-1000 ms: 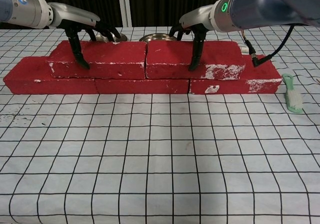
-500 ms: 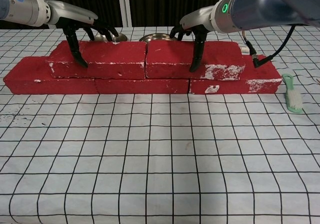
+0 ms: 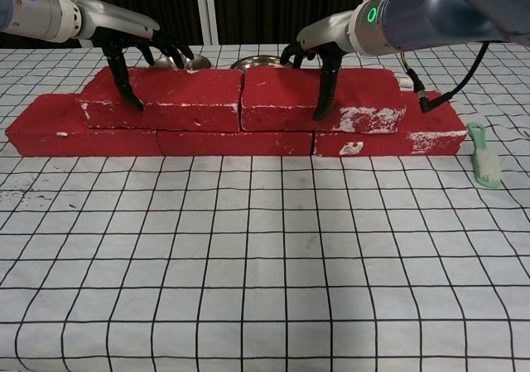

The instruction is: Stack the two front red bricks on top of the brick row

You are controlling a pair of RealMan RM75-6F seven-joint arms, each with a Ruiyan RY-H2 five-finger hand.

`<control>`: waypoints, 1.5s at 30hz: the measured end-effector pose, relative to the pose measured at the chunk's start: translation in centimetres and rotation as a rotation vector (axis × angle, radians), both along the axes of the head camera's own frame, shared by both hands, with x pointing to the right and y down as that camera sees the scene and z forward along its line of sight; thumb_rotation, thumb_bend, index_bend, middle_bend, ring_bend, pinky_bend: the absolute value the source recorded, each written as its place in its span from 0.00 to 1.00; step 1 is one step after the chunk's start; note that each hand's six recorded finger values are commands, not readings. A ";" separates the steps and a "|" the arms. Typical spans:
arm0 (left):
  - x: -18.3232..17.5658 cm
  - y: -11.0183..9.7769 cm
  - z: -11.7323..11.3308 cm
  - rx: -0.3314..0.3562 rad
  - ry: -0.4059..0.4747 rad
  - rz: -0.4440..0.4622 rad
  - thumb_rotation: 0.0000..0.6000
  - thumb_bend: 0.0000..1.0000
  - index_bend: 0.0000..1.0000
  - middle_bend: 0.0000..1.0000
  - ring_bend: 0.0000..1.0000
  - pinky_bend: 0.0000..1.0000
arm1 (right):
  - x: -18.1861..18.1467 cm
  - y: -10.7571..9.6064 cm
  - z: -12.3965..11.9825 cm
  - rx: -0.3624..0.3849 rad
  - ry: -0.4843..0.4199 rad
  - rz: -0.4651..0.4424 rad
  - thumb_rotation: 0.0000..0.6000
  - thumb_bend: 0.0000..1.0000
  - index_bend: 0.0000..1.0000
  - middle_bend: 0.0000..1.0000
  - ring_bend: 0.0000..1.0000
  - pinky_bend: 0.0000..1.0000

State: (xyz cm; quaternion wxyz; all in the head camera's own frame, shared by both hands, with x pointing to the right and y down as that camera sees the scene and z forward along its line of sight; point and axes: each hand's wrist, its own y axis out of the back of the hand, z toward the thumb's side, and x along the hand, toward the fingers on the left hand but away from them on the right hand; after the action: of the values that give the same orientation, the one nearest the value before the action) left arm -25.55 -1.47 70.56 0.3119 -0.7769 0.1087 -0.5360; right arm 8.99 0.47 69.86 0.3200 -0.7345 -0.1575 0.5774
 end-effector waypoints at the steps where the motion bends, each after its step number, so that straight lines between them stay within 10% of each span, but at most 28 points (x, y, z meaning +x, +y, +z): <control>1: 0.0 0.0 0.0 0.000 -0.001 0.000 1.00 0.00 0.04 0.10 0.00 0.14 | 0.0 0.0 0.0 0.001 -0.002 -0.001 1.00 0.00 0.00 0.06 0.00 0.15; 45: 0.2 0.2 -0.1 -0.002 -0.001 -0.005 1.00 0.00 0.04 0.10 0.00 0.13 | 0.0 -0.1 -0.1 0.023 -0.006 0.000 1.00 0.00 0.00 0.06 0.00 0.13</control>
State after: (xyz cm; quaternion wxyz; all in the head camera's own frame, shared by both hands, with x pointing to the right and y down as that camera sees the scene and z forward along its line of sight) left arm -25.33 -1.30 70.43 0.3099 -0.7768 0.1097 -0.5372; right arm 8.97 0.40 69.72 0.3279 -0.7327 -0.1649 0.5731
